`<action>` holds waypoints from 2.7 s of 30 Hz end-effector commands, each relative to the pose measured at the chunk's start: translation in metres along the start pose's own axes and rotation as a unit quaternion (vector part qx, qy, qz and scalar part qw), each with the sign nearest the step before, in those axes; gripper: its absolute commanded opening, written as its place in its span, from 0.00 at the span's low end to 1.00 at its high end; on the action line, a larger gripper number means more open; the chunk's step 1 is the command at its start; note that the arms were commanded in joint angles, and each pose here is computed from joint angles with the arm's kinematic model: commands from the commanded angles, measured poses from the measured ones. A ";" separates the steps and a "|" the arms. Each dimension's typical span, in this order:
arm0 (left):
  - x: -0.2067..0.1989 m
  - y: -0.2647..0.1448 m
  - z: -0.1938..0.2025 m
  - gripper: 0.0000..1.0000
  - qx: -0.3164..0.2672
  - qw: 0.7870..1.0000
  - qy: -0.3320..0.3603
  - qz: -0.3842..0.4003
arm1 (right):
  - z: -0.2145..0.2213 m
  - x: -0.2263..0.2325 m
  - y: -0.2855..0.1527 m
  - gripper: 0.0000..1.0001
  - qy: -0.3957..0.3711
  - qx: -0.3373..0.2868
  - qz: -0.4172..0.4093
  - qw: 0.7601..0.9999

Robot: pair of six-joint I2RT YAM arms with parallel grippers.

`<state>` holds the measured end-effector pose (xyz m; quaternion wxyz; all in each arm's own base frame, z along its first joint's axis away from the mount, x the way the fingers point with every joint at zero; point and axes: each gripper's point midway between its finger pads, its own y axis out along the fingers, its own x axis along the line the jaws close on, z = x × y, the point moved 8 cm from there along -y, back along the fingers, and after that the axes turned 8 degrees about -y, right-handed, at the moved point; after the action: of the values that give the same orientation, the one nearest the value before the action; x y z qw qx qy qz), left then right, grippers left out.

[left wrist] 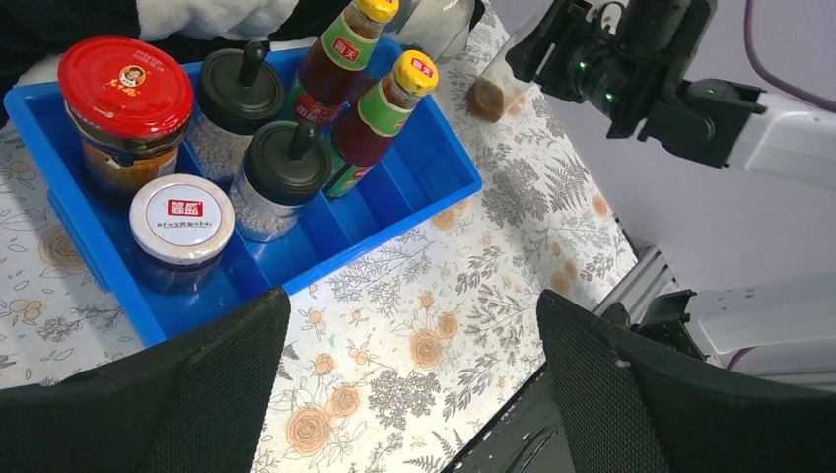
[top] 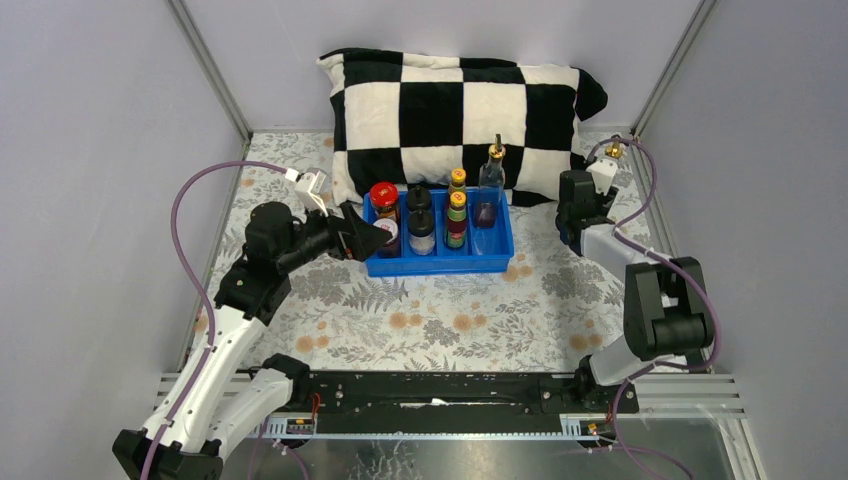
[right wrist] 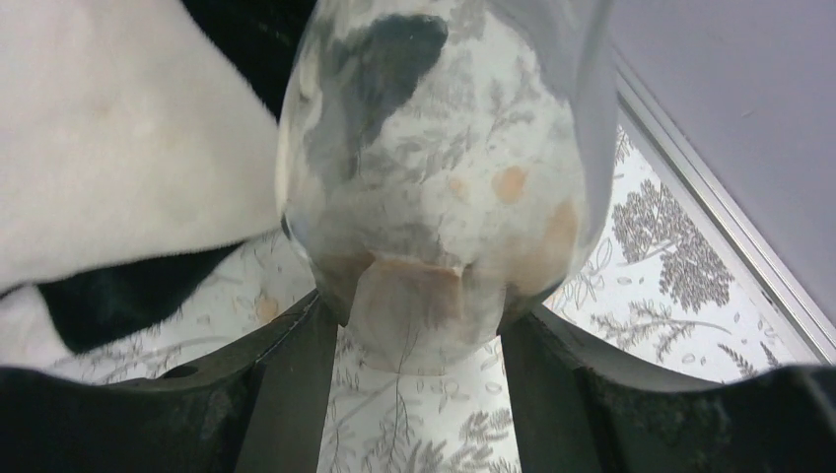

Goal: Organize the condiment bottles
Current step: Pick up the bottle from the corner of the board.

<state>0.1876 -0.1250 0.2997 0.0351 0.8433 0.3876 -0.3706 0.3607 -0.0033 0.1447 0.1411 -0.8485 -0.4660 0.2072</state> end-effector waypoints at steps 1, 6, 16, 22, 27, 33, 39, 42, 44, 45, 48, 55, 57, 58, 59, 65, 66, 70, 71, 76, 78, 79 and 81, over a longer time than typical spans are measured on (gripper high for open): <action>0.005 -0.002 -0.001 0.99 -0.010 1.000 0.013 -0.016 | -0.019 -0.005 -0.029 0.36 0.048 -0.045 -0.004 0.998; 0.007 -0.001 -0.003 0.99 -0.016 0.999 0.012 -0.031 | -0.007 -0.002 -0.046 0.35 0.052 -0.039 -0.032 0.997; 0.005 -0.009 -0.001 0.99 -0.020 0.999 -0.001 -0.043 | 0.018 0.003 -0.074 0.34 0.042 -0.029 -0.078 0.996; -0.001 -0.017 -0.003 0.99 -0.033 0.999 -0.005 -0.040 | 0.022 -0.003 -0.087 0.33 0.043 -0.033 -0.093 0.994; -0.005 -0.020 -0.008 0.99 -0.036 0.998 -0.002 -0.041 | 0.023 -0.005 -0.092 0.33 0.043 -0.034 -0.098 0.994; -0.006 -0.021 -0.007 0.99 -0.036 0.998 -0.003 -0.041 | 0.022 -0.004 -0.094 0.33 0.043 -0.036 -0.102 0.993; -0.005 -0.022 -0.005 0.99 -0.036 0.998 -0.005 -0.043 | 0.025 -0.003 -0.094 0.33 0.042 -0.034 -0.103 0.993; -0.005 -0.022 -0.006 0.99 -0.036 0.998 -0.005 -0.043 | 0.025 -0.003 -0.094 0.33 0.043 -0.034 -0.104 0.993; -0.005 -0.022 -0.006 0.99 -0.036 0.998 -0.005 -0.042 | 0.024 -0.003 -0.095 0.33 0.044 -0.035 -0.105 0.993; -0.005 -0.022 -0.006 0.99 -0.036 0.998 -0.005 -0.042 | 0.024 -0.003 -0.095 0.33 0.044 -0.035 -0.104 0.993; -0.006 -0.022 -0.006 0.99 -0.037 0.998 -0.006 -0.042 | 0.024 -0.004 -0.095 0.33 0.044 -0.036 -0.105 0.993; -0.005 -0.022 -0.005 0.99 -0.036 0.998 -0.007 -0.041 | 0.024 -0.003 -0.096 0.33 0.044 -0.037 -0.107 0.993; -0.005 -0.022 -0.005 0.99 -0.037 0.998 -0.007 -0.041 | 0.024 -0.003 -0.096 0.33 0.044 -0.037 -0.108 0.993; -0.005 -0.022 -0.005 0.99 -0.037 0.998 -0.007 -0.041 | 0.024 -0.003 -0.096 0.33 0.043 -0.037 -0.108 0.993; -0.005 -0.022 -0.005 0.99 -0.037 0.998 -0.007 -0.041 | 0.024 -0.003 -0.096 0.33 0.043 -0.037 -0.107 0.993; -0.005 -0.022 -0.005 0.99 -0.037 0.998 -0.006 -0.040 | 0.025 -0.002 -0.096 0.33 0.042 -0.037 -0.108 0.993; -0.005 -0.022 -0.005 0.99 -0.037 0.998 -0.006 -0.040 | 0.025 -0.002 -0.096 0.33 0.042 -0.037 -0.108 0.993; -0.005 -0.022 -0.004 0.99 -0.037 0.998 -0.007 -0.041 | 0.026 -0.002 -0.096 0.33 0.042 -0.037 -0.108 0.993; -0.005 -0.022 -0.004 0.99 -0.037 0.998 -0.007 -0.041 | 0.026 -0.002 -0.096 0.33 0.042 -0.037 -0.108 0.993; -0.005 -0.022 -0.004 0.99 -0.036 0.998 -0.008 -0.041 | 0.026 -0.002 -0.097 0.33 0.045 -0.037 -0.110 0.992; -0.005 -0.022 -0.005 0.99 -0.035 0.999 -0.008 -0.040 | 0.027 0.000 -0.098 0.33 0.044 -0.037 -0.113 0.992; -0.006 -0.022 -0.005 0.99 -0.036 0.999 -0.007 -0.040 | 0.027 0.000 -0.098 0.33 0.043 -0.037 -0.113 0.992; -0.005 -0.022 -0.005 0.99 -0.038 0.998 -0.008 -0.040 | 0.028 0.000 -0.098 0.33 0.042 -0.037 -0.113 0.992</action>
<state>0.1752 -0.1136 0.3073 0.0471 0.8251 0.4287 -0.3650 0.2701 0.0439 0.1464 0.1639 -0.7972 -0.5506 0.1857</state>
